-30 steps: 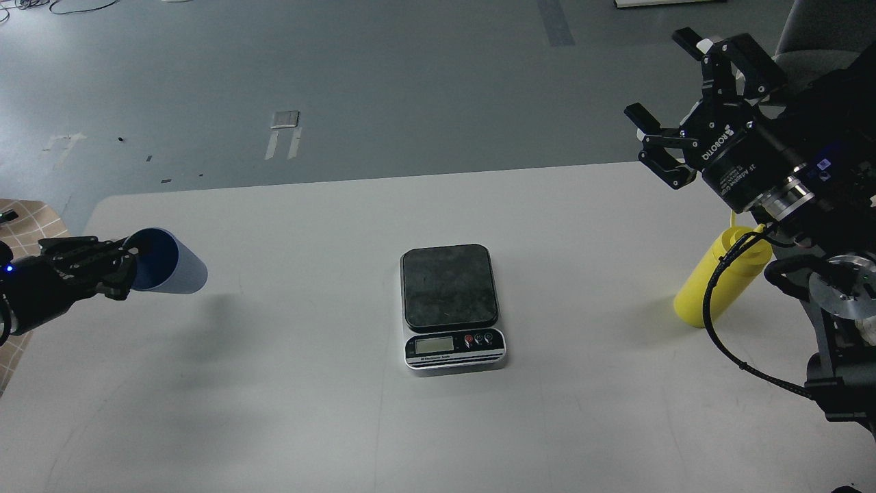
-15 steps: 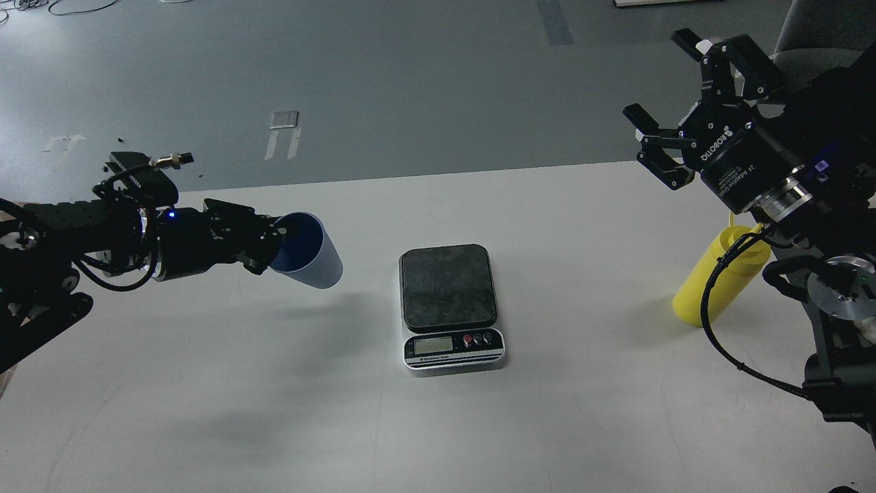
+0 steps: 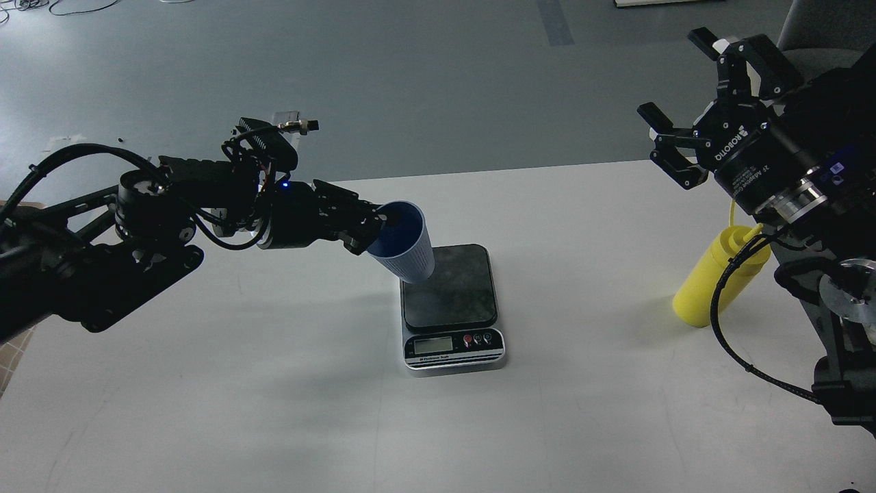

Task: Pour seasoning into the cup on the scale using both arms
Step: 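Carry the blue cup with the left gripper onto the scale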

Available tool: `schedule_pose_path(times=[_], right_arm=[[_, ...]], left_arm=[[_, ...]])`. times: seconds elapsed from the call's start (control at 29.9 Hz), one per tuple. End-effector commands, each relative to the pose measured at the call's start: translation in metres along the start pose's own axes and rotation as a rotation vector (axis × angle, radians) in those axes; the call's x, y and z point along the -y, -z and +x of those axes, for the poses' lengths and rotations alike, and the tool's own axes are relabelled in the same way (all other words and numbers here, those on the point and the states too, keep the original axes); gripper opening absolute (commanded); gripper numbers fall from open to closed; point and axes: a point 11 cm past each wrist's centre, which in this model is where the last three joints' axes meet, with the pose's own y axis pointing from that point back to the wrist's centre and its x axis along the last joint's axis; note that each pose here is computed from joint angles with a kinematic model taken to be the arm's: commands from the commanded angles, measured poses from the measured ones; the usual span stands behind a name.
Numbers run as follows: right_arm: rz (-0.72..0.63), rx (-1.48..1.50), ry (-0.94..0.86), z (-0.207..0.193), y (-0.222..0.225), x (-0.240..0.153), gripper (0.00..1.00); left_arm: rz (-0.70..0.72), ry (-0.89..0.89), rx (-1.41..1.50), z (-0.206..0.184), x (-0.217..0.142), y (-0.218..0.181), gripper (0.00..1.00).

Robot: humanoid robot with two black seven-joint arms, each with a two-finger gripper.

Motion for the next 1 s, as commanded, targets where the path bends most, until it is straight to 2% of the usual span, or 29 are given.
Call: schedule_pose_path(times=[0.0,0.13,0.47,0.97], right_arm=[[0.000,0.003,-0.012,0.003,-0.001,-0.003,1.00],[0.006,0.005,-0.026,0.007,0.000,-0.007,1.00],[0.018,0.010,-0.050,0.013,0.002,-0.013,1.00],[0.016,0.013,-0.052,0.013,0.000,-0.014,1.00]], left_arm=[[0.023,0.050,0.002,-0.002,0.015,0.008,0.03],[0.027,0.096,0.038,0.003,0.033,0.006,0.03],[0.017,0.147,0.049,-0.011,0.039,0.003,0.05],[-0.019,0.140,0.073,0.000,0.052,-0.012,0.06]])
